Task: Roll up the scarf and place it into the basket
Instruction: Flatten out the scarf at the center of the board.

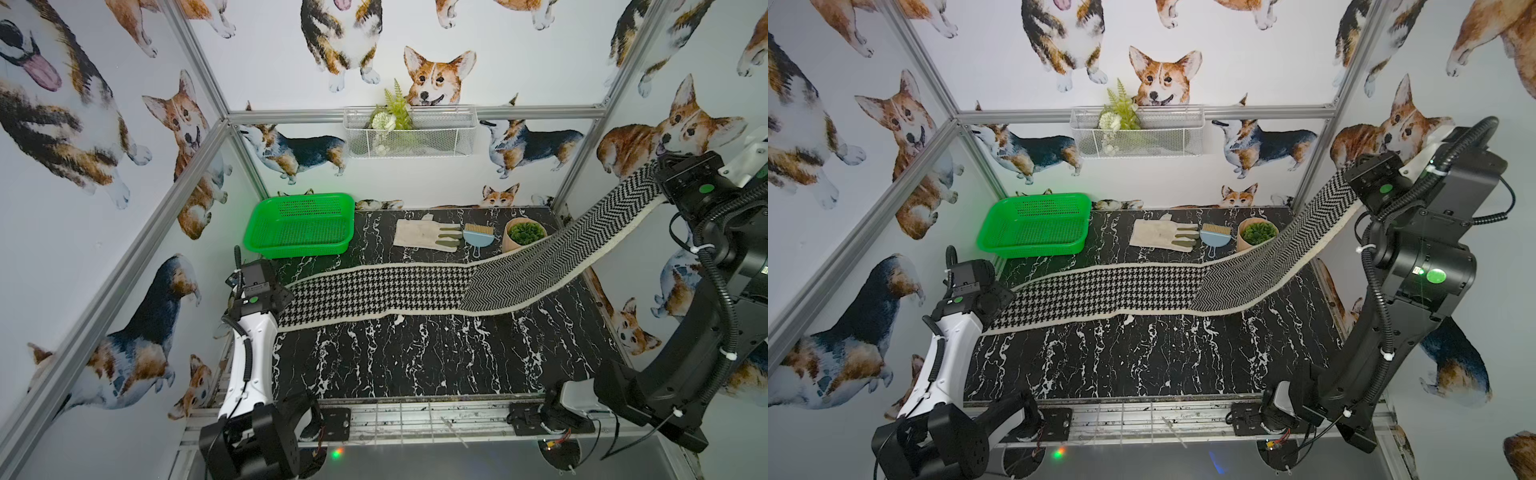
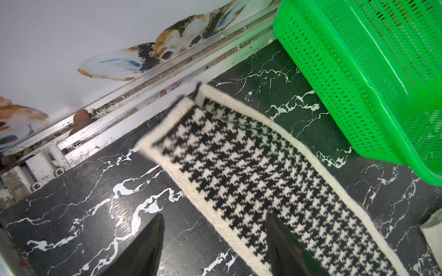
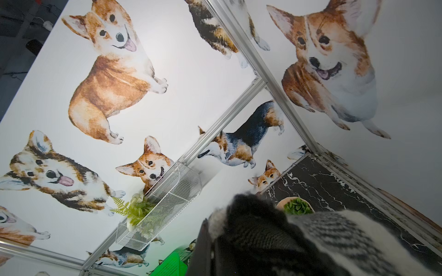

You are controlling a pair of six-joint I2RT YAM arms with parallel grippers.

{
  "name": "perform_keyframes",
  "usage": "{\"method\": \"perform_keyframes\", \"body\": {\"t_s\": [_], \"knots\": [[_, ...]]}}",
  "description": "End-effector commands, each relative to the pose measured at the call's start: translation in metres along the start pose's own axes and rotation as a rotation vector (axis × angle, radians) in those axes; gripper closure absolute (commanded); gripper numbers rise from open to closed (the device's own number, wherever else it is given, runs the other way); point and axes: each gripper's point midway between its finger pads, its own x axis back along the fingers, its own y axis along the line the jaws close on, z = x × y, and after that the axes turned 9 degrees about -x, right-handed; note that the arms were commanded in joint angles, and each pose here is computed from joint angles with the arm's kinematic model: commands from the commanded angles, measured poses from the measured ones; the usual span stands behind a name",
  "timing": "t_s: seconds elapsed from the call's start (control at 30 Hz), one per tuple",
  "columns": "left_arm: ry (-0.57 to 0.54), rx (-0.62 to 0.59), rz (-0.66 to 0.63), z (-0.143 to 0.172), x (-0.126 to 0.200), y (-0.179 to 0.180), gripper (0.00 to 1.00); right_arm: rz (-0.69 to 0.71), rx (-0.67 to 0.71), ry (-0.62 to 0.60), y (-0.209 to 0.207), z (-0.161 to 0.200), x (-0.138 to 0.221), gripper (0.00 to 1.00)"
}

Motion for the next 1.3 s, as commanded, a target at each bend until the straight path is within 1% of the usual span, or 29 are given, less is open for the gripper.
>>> {"method": "perform_keyframes", "body": {"t_s": [0.0, 0.07, 0.1, 0.2, 0.27, 0.33, 0.37, 0.47, 0.53, 0.57, 0.63, 0.7, 0.77, 0.8, 0.93, 1.07, 1.2, 1.27], "knots": [[-0.001, -0.006, 0.013, 0.010, -0.001, -0.003, 0.20, -0.135, -0.019, 0.010, 0.031, -0.003, 0.005, 1.00], [0.003, -0.047, 0.050, 0.020, 0.003, -0.018, 0.17, -0.170, -0.043, 0.038, 0.037, 0.001, 0.004, 1.00], [0.004, -0.090, 0.069, 0.027, 0.007, -0.031, 0.16, -0.188, -0.055, 0.055, 0.040, 0.003, 0.004, 1.00], [-0.015, -0.237, 0.156, 0.060, 0.026, -0.085, 0.15, -0.240, -0.073, 0.096, 0.048, 0.010, 0.004, 1.00], [-0.004, -0.307, 0.261, 0.092, 0.040, -0.127, 0.15, -0.276, -0.072, 0.121, 0.056, 0.015, 0.007, 1.00], [0.022, -0.356, 0.372, 0.129, 0.051, -0.171, 0.10, -0.325, -0.071, 0.152, 0.067, 0.022, 0.012, 1.00], [0.017, -0.370, 0.424, 0.137, 0.063, -0.195, 0.08, -0.346, -0.075, 0.171, 0.072, 0.025, 0.013, 1.00], [0.077, -0.506, 0.497, 0.194, 0.079, -0.255, 0.07, -0.439, -0.068, 0.239, 0.089, 0.038, 0.021, 1.00], [0.180, -0.585, 0.562, 0.241, 0.087, -0.295, 0.06, -0.508, -0.056, 0.290, 0.102, 0.049, 0.029, 1.00], [0.213, -0.605, 0.587, 0.258, 0.090, -0.310, 0.06, -0.526, -0.051, 0.310, 0.105, 0.053, 0.032, 1.00], [0.230, -0.669, 0.637, 0.294, 0.102, -0.338, 0.06, -0.578, -0.034, 0.353, 0.113, 0.062, 0.039, 1.00], [0.235, -0.729, 0.653, 0.317, 0.113, -0.358, 0.04, -0.613, -0.028, 0.385, 0.117, 0.069, 0.043, 1.00], [0.254, -0.762, 0.674, 0.337, 0.121, -0.375, 0.02, -0.652, -0.032, 0.405, 0.123, 0.071, 0.045, 1.00], [0.270, -0.770, 0.695, 0.348, 0.124, -0.383, 0.00, -0.674, -0.039, 0.415, 0.126, 0.071, 0.046, 1.00], [0.344, -0.794, 0.775, 0.387, 0.134, -0.418, 0.00, -0.757, -0.060, 0.460, 0.139, 0.072, 0.053, 1.00], [0.391, -0.827, 0.854, 0.424, 0.147, -0.446, 0.00, -0.795, -0.055, 0.462, 0.147, 0.070, 0.060, 1.00], [0.425, -0.868, 0.938, 0.457, 0.171, -0.471, 0.00, -0.816, -0.057, 0.466, 0.153, 0.068, 0.063, 1.00], [0.430, -0.884, 0.986, 0.471, 0.189, -0.480, 0.00, -0.819, -0.052, 0.464, 0.154, 0.067, 0.063, 1.00]]}}
